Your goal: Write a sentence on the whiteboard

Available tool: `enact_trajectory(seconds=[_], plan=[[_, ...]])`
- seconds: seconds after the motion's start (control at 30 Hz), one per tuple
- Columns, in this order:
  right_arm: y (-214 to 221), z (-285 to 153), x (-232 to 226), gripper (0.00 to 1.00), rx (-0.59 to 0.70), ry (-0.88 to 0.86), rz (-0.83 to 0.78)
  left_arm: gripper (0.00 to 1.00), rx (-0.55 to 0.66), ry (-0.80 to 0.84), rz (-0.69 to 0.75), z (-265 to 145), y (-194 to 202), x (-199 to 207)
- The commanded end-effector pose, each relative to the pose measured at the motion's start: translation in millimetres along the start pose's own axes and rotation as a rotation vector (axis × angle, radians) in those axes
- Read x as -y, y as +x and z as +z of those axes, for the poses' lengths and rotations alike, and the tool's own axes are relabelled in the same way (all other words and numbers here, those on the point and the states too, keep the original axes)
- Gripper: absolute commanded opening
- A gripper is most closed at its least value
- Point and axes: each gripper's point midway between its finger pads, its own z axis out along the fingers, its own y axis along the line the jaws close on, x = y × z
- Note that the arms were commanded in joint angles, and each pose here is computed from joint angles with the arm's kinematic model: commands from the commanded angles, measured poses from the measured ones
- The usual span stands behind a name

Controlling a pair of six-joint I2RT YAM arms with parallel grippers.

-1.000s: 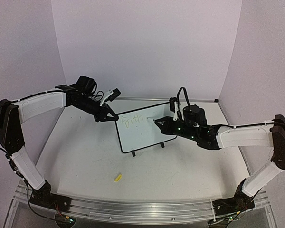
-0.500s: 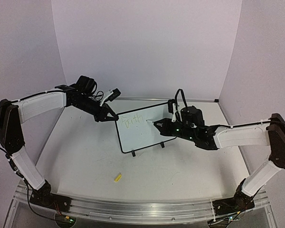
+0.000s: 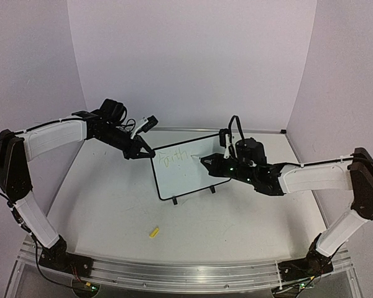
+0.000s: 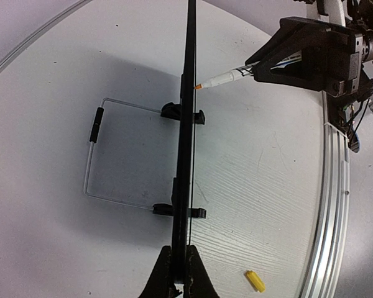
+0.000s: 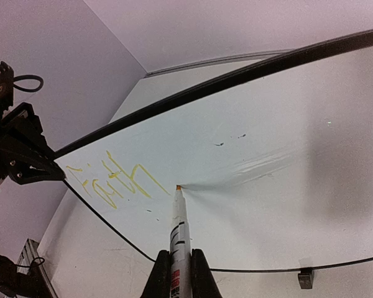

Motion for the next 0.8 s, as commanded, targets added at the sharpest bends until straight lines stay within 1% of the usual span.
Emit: enact_trajectory(seconds=[0.0, 0.27, 0.57, 0.77], plan=[[-12, 3, 3, 0.0, 0.044, 0.029, 0.01, 0.0, -0.122, 0.017, -0.049, 13, 32, 7], [-3, -1, 11, 0.0, 0.022, 0.051, 0.019, 0.0, -0.123, 0.017, -0.05, 13, 32, 6], [7, 6, 9, 0.0, -0.018, 0.032, 0.02, 0.0, -0.123, 0.015, -0.048, 13, 31, 7], [6, 5, 8, 0.0, -0.018, 0.024, 0.023, 0.0, -0.122, 0.013, -0.045, 12, 31, 7]])
